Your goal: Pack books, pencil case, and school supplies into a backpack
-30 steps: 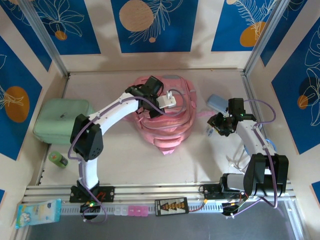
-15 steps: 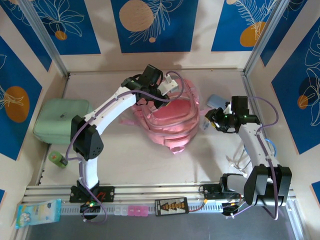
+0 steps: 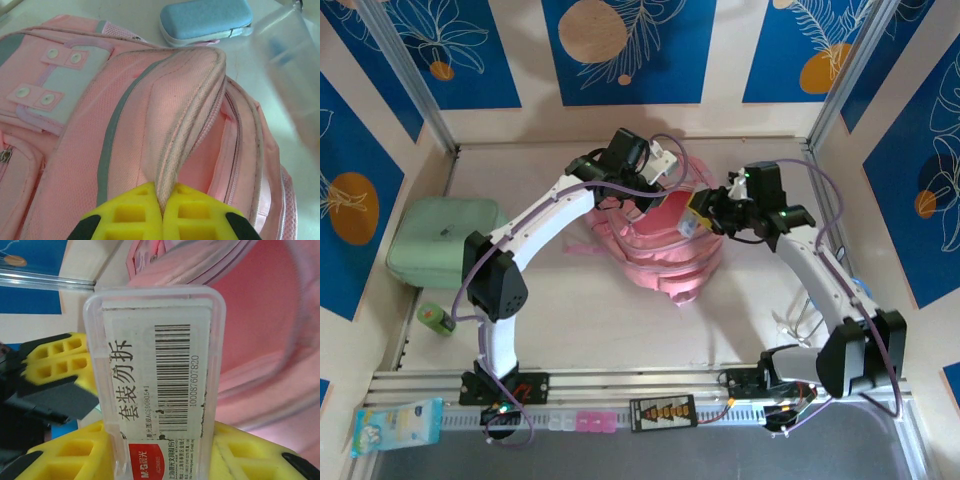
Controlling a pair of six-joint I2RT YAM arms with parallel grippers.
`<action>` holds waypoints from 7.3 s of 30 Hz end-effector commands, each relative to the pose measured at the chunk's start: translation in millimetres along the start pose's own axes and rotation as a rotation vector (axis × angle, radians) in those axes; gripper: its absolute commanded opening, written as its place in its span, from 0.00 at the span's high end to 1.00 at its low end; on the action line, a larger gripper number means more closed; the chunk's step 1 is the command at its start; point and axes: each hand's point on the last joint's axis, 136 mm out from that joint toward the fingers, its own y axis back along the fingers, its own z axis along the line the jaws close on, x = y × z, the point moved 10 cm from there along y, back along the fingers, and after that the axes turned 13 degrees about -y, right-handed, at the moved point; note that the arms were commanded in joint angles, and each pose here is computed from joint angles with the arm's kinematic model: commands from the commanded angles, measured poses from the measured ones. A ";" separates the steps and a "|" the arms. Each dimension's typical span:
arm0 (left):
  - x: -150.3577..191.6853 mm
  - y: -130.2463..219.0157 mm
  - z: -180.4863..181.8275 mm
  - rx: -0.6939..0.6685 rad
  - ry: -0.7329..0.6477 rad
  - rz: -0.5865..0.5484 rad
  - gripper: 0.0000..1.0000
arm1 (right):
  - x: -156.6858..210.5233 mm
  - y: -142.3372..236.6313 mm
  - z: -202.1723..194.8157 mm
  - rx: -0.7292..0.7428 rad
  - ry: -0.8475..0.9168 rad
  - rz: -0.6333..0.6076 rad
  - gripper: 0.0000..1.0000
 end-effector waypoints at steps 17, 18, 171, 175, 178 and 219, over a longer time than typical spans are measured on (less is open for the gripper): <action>-58.1 43.6 5.4 -0.078 0.097 -0.302 1.00 | -34.5 -94.0 28.1 -0.012 -0.303 -0.063 0.56; -58.1 43.1 5.1 -0.077 0.097 -0.300 1.00 | -36.6 -98.8 29.5 -0.023 -0.298 -0.047 0.52; 8.7 19.0 28.1 0.063 0.268 -0.159 1.00 | -91.3 40.7 -121.6 0.108 -0.024 -0.152 0.87; 7.7 16.4 29.2 0.062 0.271 -0.161 1.00 | -75.8 58.7 -102.1 0.005 -0.009 -0.166 0.88; 6.1 14.7 29.0 0.071 0.271 -0.166 1.00 | -63.7 64.5 -84.8 -0.105 -0.004 -0.119 0.88; -17.3 26.7 10.7 0.168 0.256 -0.229 1.00 | -19.0 -89.6 7.1 -0.295 -0.152 -0.225 0.88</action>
